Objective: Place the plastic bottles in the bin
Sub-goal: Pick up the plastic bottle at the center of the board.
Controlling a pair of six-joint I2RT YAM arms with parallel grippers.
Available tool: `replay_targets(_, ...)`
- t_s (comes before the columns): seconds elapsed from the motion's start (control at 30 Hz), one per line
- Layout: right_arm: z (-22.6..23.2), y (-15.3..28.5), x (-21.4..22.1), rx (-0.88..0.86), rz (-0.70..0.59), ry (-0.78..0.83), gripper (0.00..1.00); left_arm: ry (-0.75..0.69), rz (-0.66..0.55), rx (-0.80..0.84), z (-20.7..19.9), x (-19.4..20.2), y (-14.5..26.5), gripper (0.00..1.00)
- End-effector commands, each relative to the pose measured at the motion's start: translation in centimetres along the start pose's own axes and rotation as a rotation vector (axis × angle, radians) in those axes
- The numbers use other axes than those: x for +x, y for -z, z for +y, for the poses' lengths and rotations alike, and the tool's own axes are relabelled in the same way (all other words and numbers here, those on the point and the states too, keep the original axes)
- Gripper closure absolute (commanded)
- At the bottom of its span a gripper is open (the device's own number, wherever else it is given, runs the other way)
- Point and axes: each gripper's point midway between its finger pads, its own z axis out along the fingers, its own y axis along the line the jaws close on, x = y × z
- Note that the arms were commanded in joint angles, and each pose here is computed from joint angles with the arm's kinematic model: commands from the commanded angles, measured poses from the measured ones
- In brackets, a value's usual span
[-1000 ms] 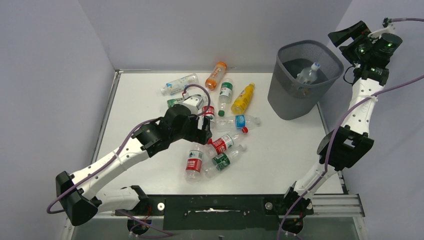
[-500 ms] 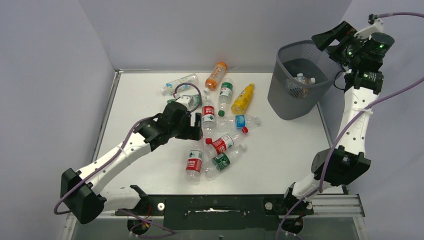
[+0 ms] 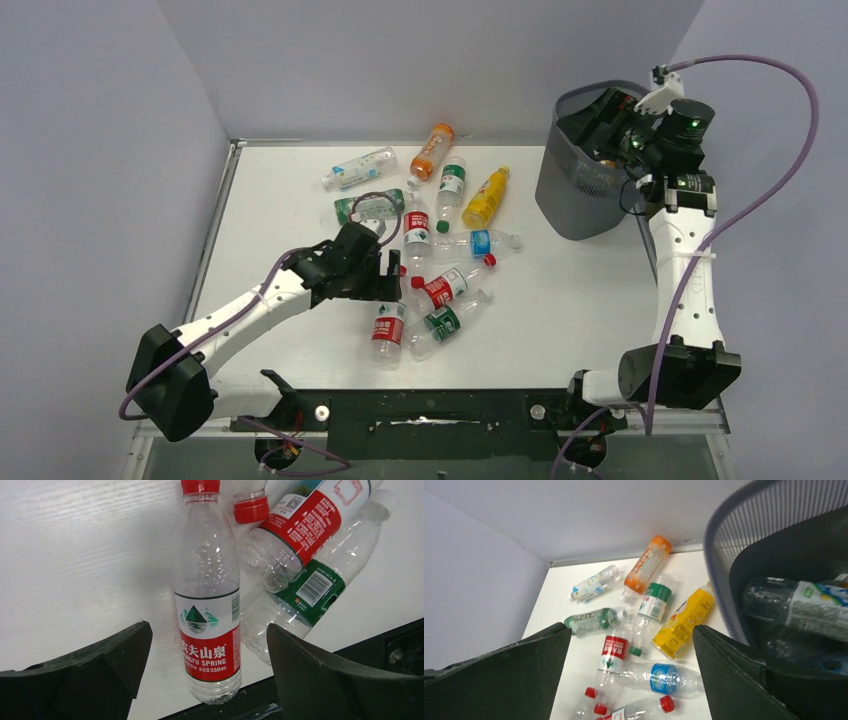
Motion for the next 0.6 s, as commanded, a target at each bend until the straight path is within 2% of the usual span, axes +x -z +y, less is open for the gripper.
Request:
replay_targets(0.0,1.9,0.6,1.4,-0.027,0.002,0.052,0.02,0.046,0.030,0.041,-0.8,1.2,-0.1,0.14)
replay_targets(0.57,2.7,-1.4,8.2,-0.063,0.138,0.042,0.02,0.123,0.107,0.017,-0.1,7.1,-0.2,0.15)
